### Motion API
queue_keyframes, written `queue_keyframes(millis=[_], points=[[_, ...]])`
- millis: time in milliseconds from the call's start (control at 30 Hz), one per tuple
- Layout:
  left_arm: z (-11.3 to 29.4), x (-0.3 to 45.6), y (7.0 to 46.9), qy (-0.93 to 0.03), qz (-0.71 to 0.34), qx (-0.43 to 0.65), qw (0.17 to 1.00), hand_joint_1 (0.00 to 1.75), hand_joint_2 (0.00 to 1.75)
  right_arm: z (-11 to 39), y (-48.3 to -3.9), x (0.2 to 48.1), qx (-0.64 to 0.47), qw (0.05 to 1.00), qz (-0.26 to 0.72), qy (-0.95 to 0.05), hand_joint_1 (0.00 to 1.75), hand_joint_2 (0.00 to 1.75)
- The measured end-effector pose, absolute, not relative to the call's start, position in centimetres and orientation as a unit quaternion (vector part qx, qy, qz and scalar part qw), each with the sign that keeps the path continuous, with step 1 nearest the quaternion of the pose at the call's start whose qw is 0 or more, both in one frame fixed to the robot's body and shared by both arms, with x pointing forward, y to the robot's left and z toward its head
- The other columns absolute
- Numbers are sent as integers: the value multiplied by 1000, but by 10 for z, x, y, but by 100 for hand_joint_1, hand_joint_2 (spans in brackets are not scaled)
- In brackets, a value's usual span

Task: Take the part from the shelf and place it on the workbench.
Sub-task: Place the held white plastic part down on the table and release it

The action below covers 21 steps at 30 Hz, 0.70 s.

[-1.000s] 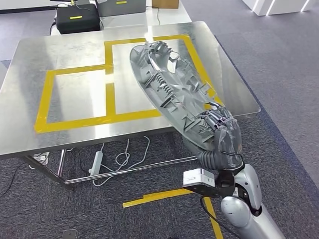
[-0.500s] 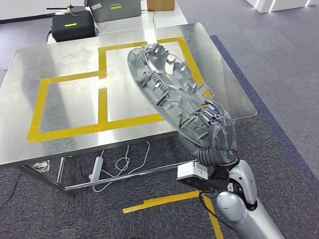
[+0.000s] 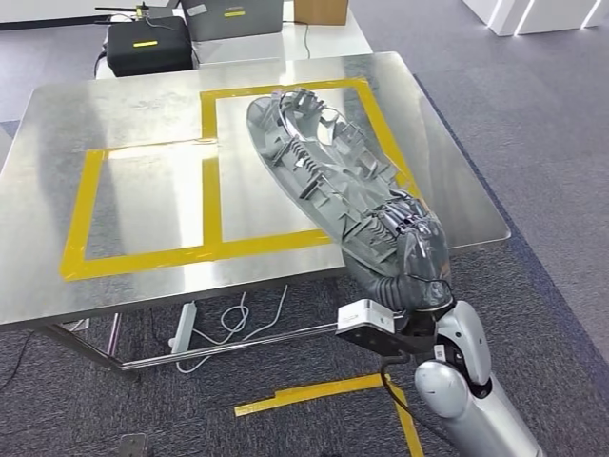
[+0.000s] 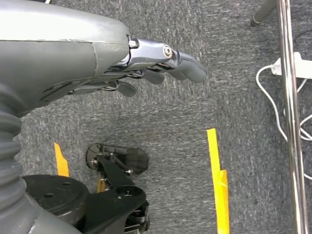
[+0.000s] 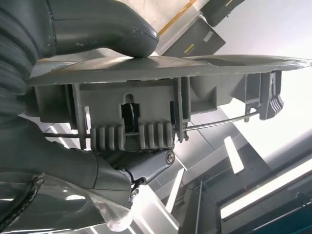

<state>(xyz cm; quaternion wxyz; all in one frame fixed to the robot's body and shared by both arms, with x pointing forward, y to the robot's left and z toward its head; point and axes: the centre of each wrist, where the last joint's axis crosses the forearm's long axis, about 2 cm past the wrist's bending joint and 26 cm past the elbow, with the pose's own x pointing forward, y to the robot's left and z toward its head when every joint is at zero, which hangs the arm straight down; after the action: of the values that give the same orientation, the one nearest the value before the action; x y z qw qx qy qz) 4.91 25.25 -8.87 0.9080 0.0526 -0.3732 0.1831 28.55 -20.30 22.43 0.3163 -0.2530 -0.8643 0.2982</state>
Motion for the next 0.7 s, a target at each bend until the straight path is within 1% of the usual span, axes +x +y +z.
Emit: queue_keyframes(millis=[700], points=[[-89, 53, 253, -375, 186, 51, 907, 0, 175, 223, -206, 290, -258, 323, 306, -858, 175, 175]])
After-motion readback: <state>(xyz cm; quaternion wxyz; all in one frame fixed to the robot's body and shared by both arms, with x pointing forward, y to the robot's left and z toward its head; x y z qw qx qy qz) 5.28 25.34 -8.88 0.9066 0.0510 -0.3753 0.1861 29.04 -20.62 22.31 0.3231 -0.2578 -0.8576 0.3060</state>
